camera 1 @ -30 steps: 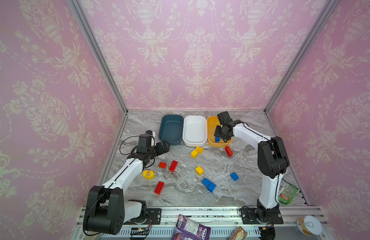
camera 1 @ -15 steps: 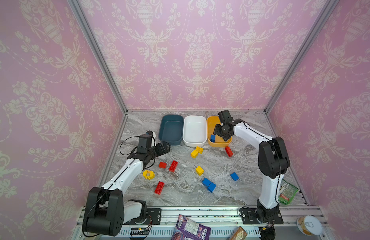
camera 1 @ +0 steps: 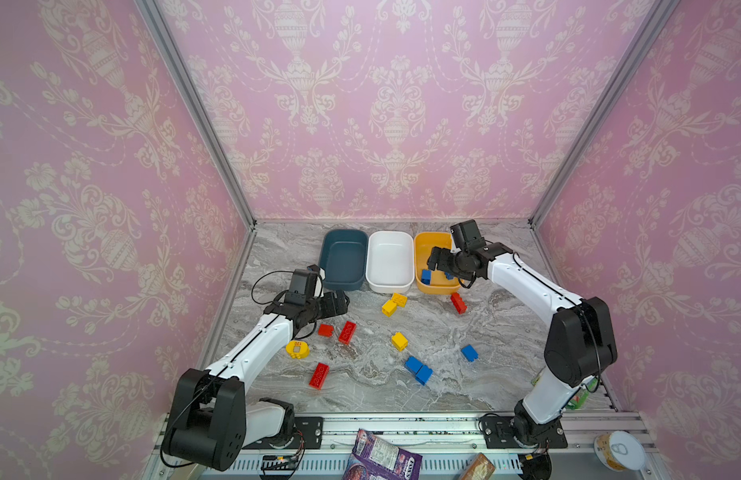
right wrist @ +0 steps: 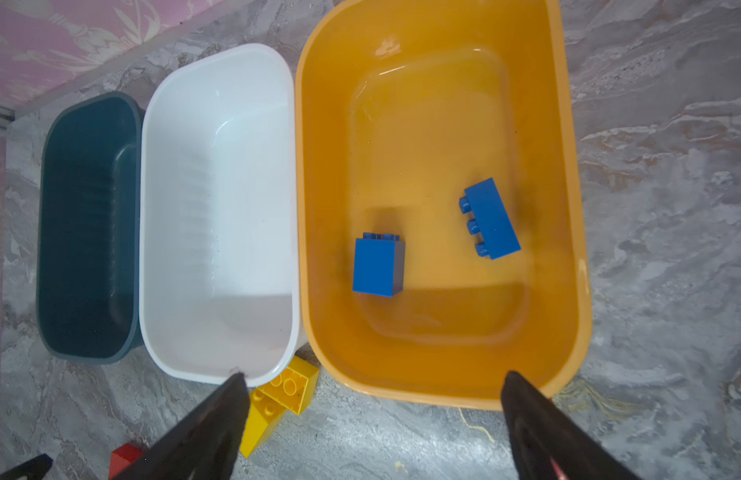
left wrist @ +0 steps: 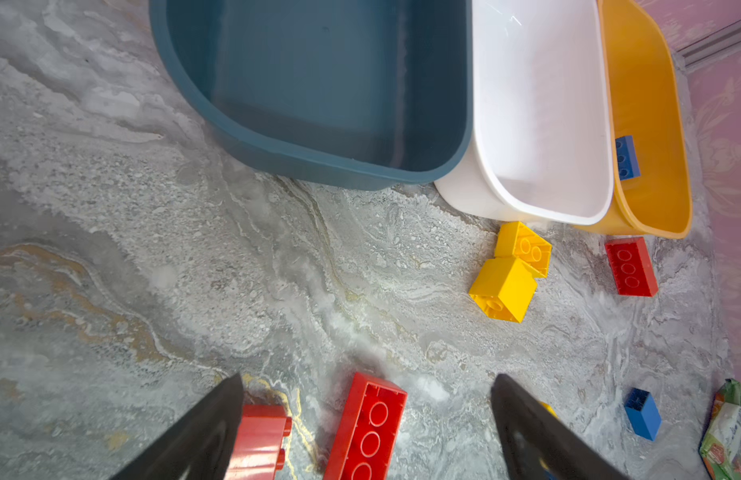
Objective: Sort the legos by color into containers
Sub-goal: 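Lower the left gripper onto a red brick and grasp it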
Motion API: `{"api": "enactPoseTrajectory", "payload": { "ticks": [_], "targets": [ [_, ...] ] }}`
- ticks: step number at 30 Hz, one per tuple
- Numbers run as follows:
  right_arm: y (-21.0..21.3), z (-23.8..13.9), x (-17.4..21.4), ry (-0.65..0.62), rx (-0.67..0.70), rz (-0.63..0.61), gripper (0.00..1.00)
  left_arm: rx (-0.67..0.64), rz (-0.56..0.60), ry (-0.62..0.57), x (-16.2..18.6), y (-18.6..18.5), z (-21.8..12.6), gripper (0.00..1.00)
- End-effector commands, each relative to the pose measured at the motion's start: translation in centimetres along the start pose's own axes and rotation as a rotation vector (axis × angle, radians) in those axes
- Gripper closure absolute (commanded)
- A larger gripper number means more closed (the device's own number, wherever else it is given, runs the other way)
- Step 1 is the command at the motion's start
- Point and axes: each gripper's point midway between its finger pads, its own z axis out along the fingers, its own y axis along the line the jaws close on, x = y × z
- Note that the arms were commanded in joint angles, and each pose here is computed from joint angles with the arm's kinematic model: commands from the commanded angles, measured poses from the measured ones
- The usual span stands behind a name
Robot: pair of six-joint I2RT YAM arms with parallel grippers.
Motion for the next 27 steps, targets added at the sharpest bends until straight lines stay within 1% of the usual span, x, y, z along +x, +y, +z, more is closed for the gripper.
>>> {"api": "enactPoseTrajectory", "payload": {
  "ticks": [1, 7, 9, 14, 19, 21, 24, 27],
  "targets": [
    [0.0, -0.5, 1.8, 0.033, -0.052, -0.026, 0.02, -0.053, 0.068, 0.056, 1.0, 0.0, 0.2, 0.07],
    [-0.2, -0.8, 4.1, 0.07, -0.101, -0.03, 0.0, -0.069, 0.124, 0.14, 2.9, -1.1, 1.1, 0.12],
    [-0.6, -0.7, 5.5, 0.094, -0.112, -0.02, 0.0, -0.082, 0.141, 0.166, 3.5, -1.3, 1.3, 0.13],
    [-0.8, -1.3, 7.2, 0.106, -0.154, -0.015, 0.0, -0.11, 0.195, 0.236, 5.2, -1.7, 1.7, 0.18],
    [-1.2, -1.8, 8.0, 0.097, -0.164, -0.012, 0.0, -0.144, 0.228, 0.321, 6.8, -1.6, 2.3, 0.21],
    [-1.2, -2.0, 8.1, 0.089, -0.169, -0.007, 0.0, -0.17, 0.248, 0.334, 6.9, -1.4, 2.5, 0.23],
    [-1.3, -2.2, 8.1, 0.082, -0.177, -0.003, 0.0, -0.199, 0.273, 0.349, 6.9, -1.2, 2.9, 0.27],
    [-1.3, -2.5, 8.2, 0.078, -0.18, -0.002, 0.0, -0.23, 0.294, 0.379, 7.1, -0.9, 3.3, 0.29]
  ]
}}
